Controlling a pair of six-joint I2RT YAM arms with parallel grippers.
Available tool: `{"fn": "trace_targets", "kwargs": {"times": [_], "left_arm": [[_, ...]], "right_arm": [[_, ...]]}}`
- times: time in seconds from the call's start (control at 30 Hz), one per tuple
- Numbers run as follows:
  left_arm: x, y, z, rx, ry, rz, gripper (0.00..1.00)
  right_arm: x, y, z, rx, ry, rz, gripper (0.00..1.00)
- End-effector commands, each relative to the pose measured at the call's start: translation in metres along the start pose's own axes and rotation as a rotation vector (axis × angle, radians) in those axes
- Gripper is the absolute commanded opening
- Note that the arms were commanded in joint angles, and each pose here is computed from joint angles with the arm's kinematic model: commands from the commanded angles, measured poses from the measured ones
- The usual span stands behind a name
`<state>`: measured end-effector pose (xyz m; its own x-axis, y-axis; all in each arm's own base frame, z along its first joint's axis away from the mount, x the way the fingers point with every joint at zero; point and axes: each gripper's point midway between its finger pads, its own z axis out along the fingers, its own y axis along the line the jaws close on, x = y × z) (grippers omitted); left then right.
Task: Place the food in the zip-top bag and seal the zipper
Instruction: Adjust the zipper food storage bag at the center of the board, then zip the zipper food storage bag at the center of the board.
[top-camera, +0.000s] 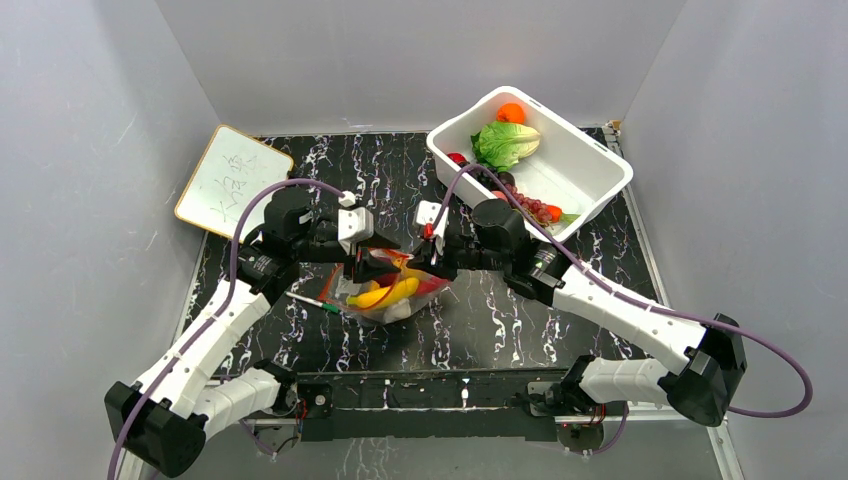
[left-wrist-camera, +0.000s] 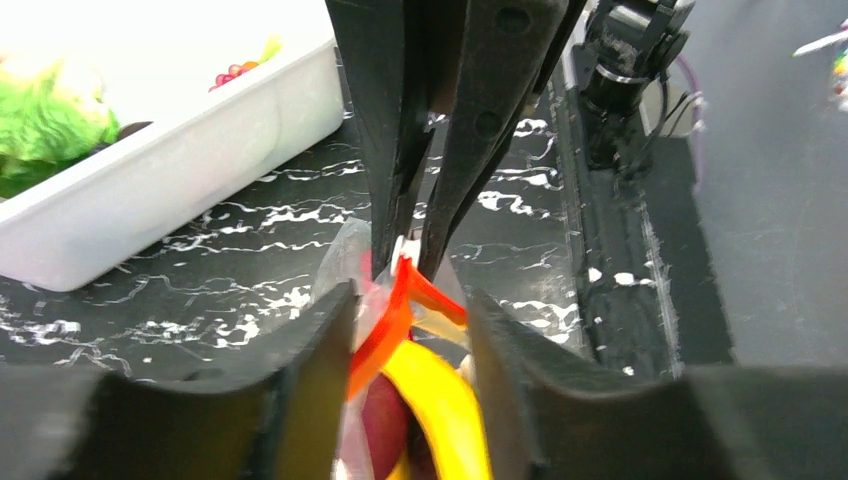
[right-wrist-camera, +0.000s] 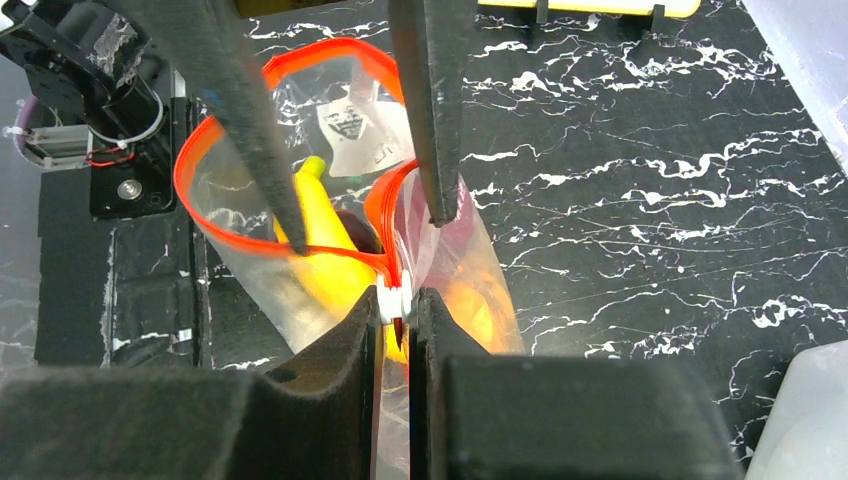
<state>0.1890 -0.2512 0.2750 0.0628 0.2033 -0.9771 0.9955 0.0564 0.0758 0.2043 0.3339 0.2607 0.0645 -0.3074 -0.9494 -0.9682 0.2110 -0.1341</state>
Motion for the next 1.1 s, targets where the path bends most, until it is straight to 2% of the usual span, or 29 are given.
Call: {"fn": "trace_targets", "kwargs": {"times": [0.0,0.1,0.2,0.3,0.37,0.43,0.63,0.93,1.07], "left_arm": [[-0.007,0.0,-0.001,0.001,0.004,0.032,0.32],[-0.004,-0.001,0.0,0.004,0.012,0.025,0.2],[-0.004,-0.002,-0.001,0.009,0.013,0.034,0.0],[-0.003,-0.005,-0.002,0.019,0.015,0.047,0.0],[-0.002,-0.007,-0.003,0.021,0.016,0.049,0.0],[-0.002,-0.008,-0.003,0.024,0.01,0.054,0.0],[0.0,-0.01,-0.001,0.034,0.001,0.04,0.0],[0.005,-0.015,0.0,0.055,-0.007,0.01,0.0],[0.004,-0.02,-0.002,0.06,-0.017,0.006,0.0]], "right_arm": [[-0.049,-0.014,-0.01,0.072,-0.134,-0.008,0.01],[-0.051,-0.009,-0.014,0.07,-0.181,0.017,0.06],[-0.049,-0.006,-0.019,0.084,-0.218,0.045,0.13],[-0.043,-0.004,-0.024,0.099,-0.238,0.051,0.16],[-0.038,-0.001,-0.025,0.1,-0.249,0.063,0.31],[-0.034,0.002,-0.026,0.096,-0.268,0.072,0.37],[-0.013,0.013,-0.021,0.073,-0.338,0.111,0.34],[-0.009,0.018,-0.013,0.043,-0.399,0.068,0.3],[-0.015,0.018,-0.011,0.025,-0.402,0.026,0.34]]}}
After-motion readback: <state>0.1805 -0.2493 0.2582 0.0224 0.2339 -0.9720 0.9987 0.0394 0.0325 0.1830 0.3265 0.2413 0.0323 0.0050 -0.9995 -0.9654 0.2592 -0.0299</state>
